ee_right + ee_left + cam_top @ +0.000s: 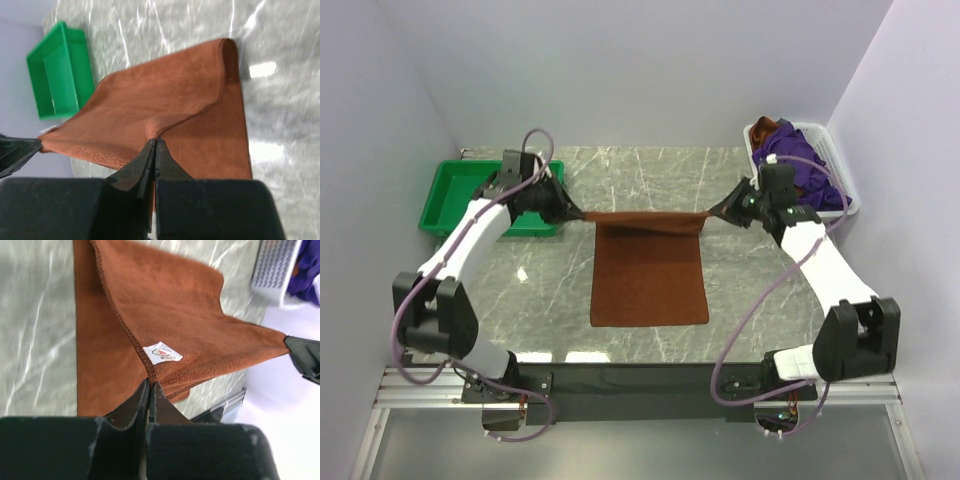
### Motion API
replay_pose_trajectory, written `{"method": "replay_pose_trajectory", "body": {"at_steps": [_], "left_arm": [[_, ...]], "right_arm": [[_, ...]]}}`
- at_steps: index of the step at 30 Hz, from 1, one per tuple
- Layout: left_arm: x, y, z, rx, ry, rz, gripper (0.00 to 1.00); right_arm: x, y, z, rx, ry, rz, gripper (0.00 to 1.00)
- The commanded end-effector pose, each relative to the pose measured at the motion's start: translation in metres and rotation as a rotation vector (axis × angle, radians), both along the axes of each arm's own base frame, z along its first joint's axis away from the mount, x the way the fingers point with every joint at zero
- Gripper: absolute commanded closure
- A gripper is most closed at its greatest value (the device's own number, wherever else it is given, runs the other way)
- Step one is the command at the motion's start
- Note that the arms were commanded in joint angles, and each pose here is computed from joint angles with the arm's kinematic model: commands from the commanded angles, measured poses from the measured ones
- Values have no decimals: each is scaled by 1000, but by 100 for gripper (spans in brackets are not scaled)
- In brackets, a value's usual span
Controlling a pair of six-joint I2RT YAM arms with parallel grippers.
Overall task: Fold and stack the towels
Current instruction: Fold the towel
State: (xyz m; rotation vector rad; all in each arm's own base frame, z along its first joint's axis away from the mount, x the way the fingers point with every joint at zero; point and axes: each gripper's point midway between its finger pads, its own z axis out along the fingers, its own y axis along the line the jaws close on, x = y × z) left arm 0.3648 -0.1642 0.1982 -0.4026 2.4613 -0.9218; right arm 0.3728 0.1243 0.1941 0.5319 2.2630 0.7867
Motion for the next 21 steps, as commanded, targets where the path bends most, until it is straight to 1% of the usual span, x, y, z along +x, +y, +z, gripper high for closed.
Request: {"method": "replay_pose_trajectory", "body": {"at_steps": [1,2,4,5,7,8,10,11,15,21], "left_arm": [[-16,28,-9,71,-29,55,99],[-27,28,-23,67,2,46,99],[-41,29,-29,64,15,45,99],[-52,30,-43,68,46,40,99],[-63,31,-50,71,55,48,99],[-74,31,-64,72,86,45,99],[-84,29,-71,56,99,43,99],[-95,28,-84,58,132,35,99],[-110,27,-105,60,170,52,99],[-134,13,-138,77,245,30,99]], "right_arm": [[-19,-19,-5,-67,-15,-40,99],[-27,-17,-10,-69,-3,-27,99],[-44,-16,-21,-77,21,-10,98],[-52,-16,-26,-86,35,-2,99],[-68,-16,-39,-87,63,4,98],[-74,-15,-43,-83,71,7,99],[-90,-16,-59,-81,102,8,98],[-95,-16,-65,-72,115,2,98],[-121,-14,-97,-40,180,-2,99],[-136,-17,-127,-32,258,-33,98]]}}
